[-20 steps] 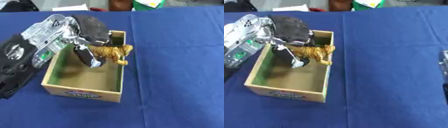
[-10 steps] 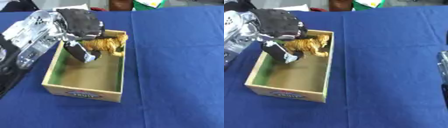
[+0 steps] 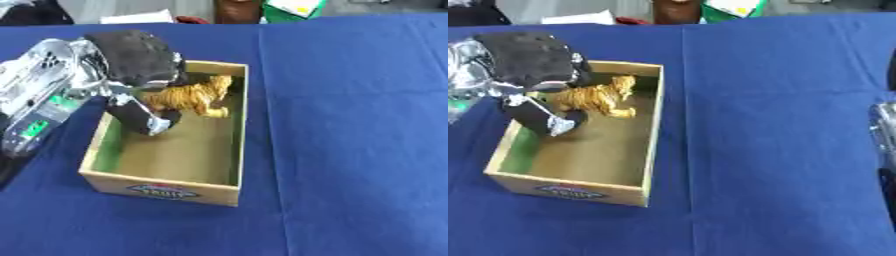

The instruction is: Pick up objects on the table and place them in the box.

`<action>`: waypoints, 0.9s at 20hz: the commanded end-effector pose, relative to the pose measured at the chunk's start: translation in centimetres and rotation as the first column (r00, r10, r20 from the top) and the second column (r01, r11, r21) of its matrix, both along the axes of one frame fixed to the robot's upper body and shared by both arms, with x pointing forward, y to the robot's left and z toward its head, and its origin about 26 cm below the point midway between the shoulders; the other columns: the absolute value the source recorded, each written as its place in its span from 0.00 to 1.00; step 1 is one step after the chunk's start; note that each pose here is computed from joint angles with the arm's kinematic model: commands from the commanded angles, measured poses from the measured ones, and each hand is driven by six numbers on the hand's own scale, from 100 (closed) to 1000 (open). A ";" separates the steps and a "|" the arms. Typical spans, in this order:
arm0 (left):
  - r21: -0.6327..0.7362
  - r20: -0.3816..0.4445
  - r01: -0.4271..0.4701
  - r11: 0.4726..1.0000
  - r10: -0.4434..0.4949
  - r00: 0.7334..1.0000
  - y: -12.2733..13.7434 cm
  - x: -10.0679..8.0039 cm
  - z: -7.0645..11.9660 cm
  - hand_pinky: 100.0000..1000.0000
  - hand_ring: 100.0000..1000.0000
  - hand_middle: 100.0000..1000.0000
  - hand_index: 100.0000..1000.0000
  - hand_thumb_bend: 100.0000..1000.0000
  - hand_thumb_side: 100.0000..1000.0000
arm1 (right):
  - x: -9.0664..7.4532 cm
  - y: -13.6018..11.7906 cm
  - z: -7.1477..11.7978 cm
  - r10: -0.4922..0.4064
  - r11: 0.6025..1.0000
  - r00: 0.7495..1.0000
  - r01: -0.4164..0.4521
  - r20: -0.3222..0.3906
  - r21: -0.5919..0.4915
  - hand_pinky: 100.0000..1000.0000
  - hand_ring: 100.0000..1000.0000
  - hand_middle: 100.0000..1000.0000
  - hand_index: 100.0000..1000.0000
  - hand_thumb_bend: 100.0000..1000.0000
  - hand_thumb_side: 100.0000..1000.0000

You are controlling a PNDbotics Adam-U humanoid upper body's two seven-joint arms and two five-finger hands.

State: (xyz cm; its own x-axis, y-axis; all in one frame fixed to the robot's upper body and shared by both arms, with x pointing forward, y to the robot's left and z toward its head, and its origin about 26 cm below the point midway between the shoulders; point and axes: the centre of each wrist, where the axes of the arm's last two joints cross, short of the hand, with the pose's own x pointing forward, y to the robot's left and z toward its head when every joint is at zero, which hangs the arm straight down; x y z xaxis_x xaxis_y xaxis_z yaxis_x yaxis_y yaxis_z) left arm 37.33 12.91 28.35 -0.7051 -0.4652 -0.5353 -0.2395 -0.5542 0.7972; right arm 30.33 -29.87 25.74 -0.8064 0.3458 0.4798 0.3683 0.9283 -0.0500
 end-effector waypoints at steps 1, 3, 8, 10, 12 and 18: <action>0.007 0.010 -0.022 1.000 0.022 1.000 0.0 0.8 0.1 0.33 0.47 0.44 0.60 0.00 0.47 | -0.3 -0.2 0.8 -0.009 1.000 0.999 0.009 0.031 -0.013 0.78 0.66 0.72 0.82 0.00 1.00; 0.024 -0.003 -0.032 0.999 0.032 0.999 -0.1 1.4 -0.3 0.34 0.48 0.45 0.60 0.00 0.48 | -0.3 -0.1 0.8 -0.007 1.000 0.999 0.008 0.031 -0.012 0.78 0.66 0.72 0.82 0.00 1.00; 0.136 -0.050 -0.088 0.987 0.096 0.994 0.0 3.1 -1.8 0.37 0.54 0.50 0.62 0.00 0.49 | -0.3 -0.1 0.9 -0.004 1.000 0.999 0.004 0.033 -0.009 0.78 0.66 0.72 0.83 0.00 1.00; 0.184 -0.068 -0.107 0.977 0.121 0.990 0.1 3.6 -2.3 0.42 0.58 0.54 0.66 0.00 0.48 | -0.3 -0.1 0.9 -0.005 1.000 0.999 0.005 0.033 -0.006 0.78 0.66 0.72 0.83 0.00 1.00; 0.218 -0.079 -0.118 0.969 0.138 0.987 0.1 3.9 -2.4 0.42 0.58 0.54 0.66 0.00 0.48 | -0.3 -0.1 0.8 -0.006 1.000 0.999 0.006 0.033 -0.005 0.78 0.66 0.72 0.83 0.00 1.00; 0.312 -0.102 -0.178 0.933 0.220 0.970 0.0 4.6 -3.2 0.66 0.84 0.80 0.91 0.00 0.50 | -0.3 0.0 0.9 -0.002 1.000 0.999 0.002 0.034 -0.004 0.78 0.66 0.72 0.82 0.00 1.00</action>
State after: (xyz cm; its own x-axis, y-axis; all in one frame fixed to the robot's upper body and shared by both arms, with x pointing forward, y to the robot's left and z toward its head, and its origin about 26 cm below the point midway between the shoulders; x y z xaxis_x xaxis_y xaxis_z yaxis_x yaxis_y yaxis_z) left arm 41.73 12.85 24.36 -0.6853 -0.4788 -0.5488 -0.0145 -0.7444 0.6675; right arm 30.35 -29.82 25.73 -0.8076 0.3428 0.4798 0.3678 0.9288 -0.0445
